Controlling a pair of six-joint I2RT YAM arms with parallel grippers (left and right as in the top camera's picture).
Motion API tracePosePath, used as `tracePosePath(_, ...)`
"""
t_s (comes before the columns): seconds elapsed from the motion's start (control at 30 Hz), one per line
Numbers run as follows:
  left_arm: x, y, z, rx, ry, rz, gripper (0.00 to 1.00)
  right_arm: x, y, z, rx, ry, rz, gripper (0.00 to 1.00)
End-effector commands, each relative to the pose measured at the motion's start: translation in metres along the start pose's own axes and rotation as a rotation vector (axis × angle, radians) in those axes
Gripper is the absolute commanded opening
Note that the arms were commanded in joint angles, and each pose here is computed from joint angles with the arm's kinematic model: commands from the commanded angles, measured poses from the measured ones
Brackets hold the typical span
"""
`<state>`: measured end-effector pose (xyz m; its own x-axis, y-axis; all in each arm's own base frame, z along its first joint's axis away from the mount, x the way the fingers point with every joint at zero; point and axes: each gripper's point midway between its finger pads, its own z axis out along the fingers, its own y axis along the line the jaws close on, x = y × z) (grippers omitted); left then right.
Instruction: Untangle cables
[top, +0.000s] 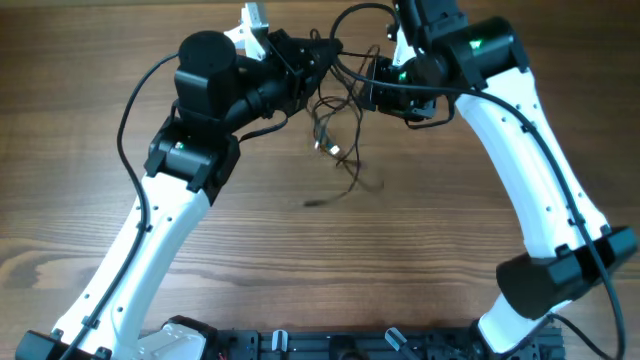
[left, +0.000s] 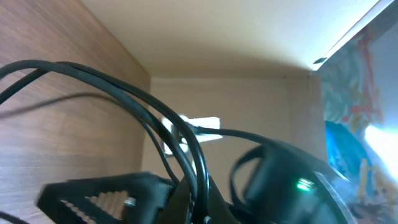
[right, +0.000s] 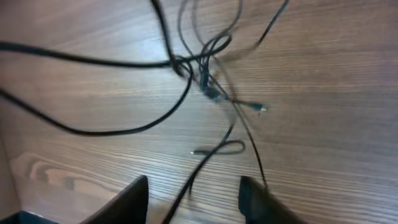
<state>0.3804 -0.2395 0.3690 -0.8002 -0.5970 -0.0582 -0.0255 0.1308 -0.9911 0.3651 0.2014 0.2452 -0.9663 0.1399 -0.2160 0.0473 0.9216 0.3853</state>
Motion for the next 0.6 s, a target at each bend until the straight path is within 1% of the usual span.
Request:
tracePosePath(0.0,-0.021,-0.011,-0.02,0.034,-0.026,-0.045,0.04,0.0,-0.011,0.026,0.059,0.049,0.027,0.28)
tracePosePath(0.03,-0.031,-0.005,-0.025,0.014,-0.047,-0.062,0.04,0.0,-0.012,0.028,0.063,0.052,0.029,0.27)
tracePosePath(0.1,-0.048,0.023,-0.037,-0.083,-0.092,-0.146,0.04,-0.001,-0.012,0.029,0.067,0.048,0.028,0.24)
tracePosePath(0.17,-0.049,0.052,-0.045,-0.187,-0.101,-0.234,0.04,-0.004,-0.01,0.03,0.058,0.036,0.024,0.25)
tracePosePath(0.23,-0.043,0.07,-0.048,-0.258,-0.086,-0.244,0.04,-0.005,-0.009,0.03,0.052,0.034,0.01,0.37)
tracePosePath(0.33,-0.034,0.091,-0.053,-0.346,-0.057,-0.186,0.04,-0.004,-0.007,0.03,0.041,0.041,-0.023,0.44)
tracePosePath(0.37,-0.031,0.096,-0.054,-0.369,-0.044,-0.148,0.04,-0.004,-0.007,0.03,0.041,0.042,-0.023,0.45)
tracePosePath(0.4,-0.028,0.102,-0.056,-0.4,-0.03,-0.07,0.06,-0.004,-0.007,0.03,0.041,0.042,-0.024,0.47)
tracePosePath(0.43,-0.027,0.105,-0.057,-0.416,-0.011,0.015,0.06,-0.002,-0.004,0.03,0.026,0.052,-0.048,0.51)
tracePosePath(0.47,-0.026,0.107,-0.057,-0.424,0.004,0.063,0.04,0.001,0.004,0.03,-0.024,0.069,-0.112,0.53)
tracePosePath(0.5,-0.021,0.107,-0.057,-0.419,0.034,0.089,0.04,0.006,0.023,0.028,-0.139,0.094,-0.241,0.59)
tracePosePath(0.53,-0.016,0.104,-0.056,-0.401,0.063,0.085,0.04,0.013,0.042,0.023,-0.264,0.113,-0.368,0.67)
tracePosePath(0.57,-0.016,0.104,-0.056,-0.4,0.065,0.079,0.04,0.02,0.057,0.018,-0.365,0.122,-0.475,0.78)
